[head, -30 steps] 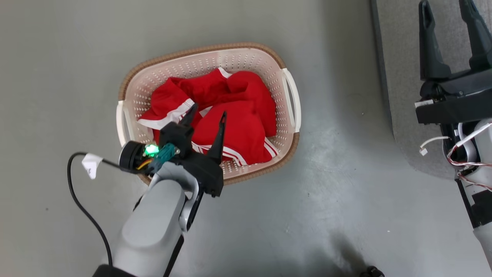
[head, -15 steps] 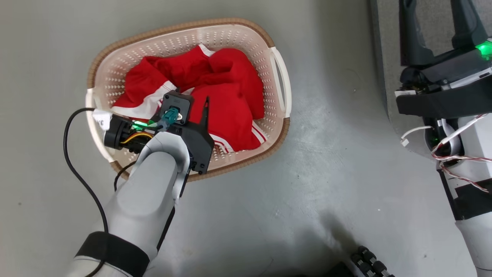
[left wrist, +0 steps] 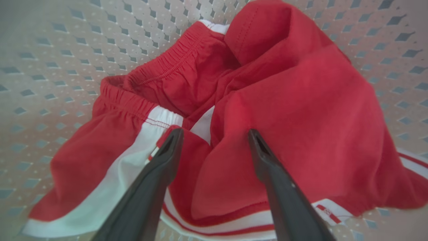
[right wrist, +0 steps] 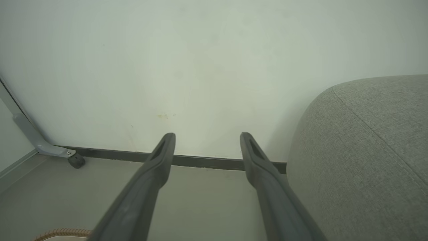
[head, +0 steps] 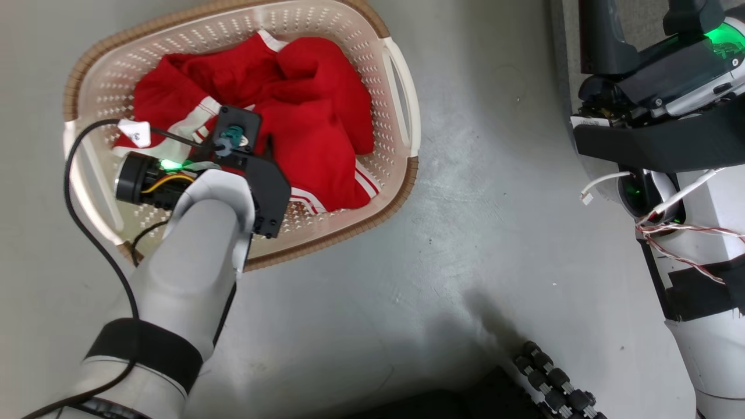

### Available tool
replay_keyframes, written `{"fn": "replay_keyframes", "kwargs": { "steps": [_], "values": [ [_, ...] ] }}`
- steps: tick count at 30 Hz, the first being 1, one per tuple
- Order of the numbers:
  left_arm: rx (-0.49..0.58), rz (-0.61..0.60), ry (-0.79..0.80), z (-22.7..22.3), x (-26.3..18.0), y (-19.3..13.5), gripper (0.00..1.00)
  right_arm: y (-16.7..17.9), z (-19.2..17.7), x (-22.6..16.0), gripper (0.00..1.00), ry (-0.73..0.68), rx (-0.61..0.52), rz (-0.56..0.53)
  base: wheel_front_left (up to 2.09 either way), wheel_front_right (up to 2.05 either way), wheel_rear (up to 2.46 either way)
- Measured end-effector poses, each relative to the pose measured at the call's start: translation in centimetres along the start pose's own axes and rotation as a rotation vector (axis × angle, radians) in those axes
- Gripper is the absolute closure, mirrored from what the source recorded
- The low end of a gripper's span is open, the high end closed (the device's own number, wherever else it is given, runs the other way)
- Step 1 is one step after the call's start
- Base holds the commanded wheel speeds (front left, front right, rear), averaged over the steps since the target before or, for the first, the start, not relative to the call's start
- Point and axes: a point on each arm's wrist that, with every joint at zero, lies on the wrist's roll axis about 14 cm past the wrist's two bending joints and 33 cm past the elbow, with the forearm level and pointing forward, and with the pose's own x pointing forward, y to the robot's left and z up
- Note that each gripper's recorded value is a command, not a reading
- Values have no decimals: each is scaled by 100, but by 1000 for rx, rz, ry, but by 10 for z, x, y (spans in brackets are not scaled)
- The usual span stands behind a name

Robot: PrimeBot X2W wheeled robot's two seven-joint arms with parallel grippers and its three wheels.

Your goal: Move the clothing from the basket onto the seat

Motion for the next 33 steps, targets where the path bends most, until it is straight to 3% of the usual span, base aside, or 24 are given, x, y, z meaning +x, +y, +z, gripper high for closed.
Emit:
{"fn": "replay_keyframes", "kwargs": {
  "steps": [11, 20, 22, 23, 33],
  "values": [
    [61, 11, 90, -21, 28, 11, 0, -1, -16, -2, 0, 21, 24, -15, 0, 0, 0],
    [88, -35, 99, -19, 44, -3, 0, -9, -26, -8, 0, 52, 12, -37, 0, 0, 0],
    [89, -54, 101, -21, 46, -9, 5, -13, -27, -10, 0, 56, 6, -46, 0, 0, 0],
    [89, -68, 104, -21, 47, -15, 100, -16, -28, -11, 0, 62, 3, -54, 0, 0, 0],
    [81, -93, 50, -3, 36, -25, 100, -26, -22, -15, 0, 71, -4, -89, 0, 0, 0]
  ]
}}
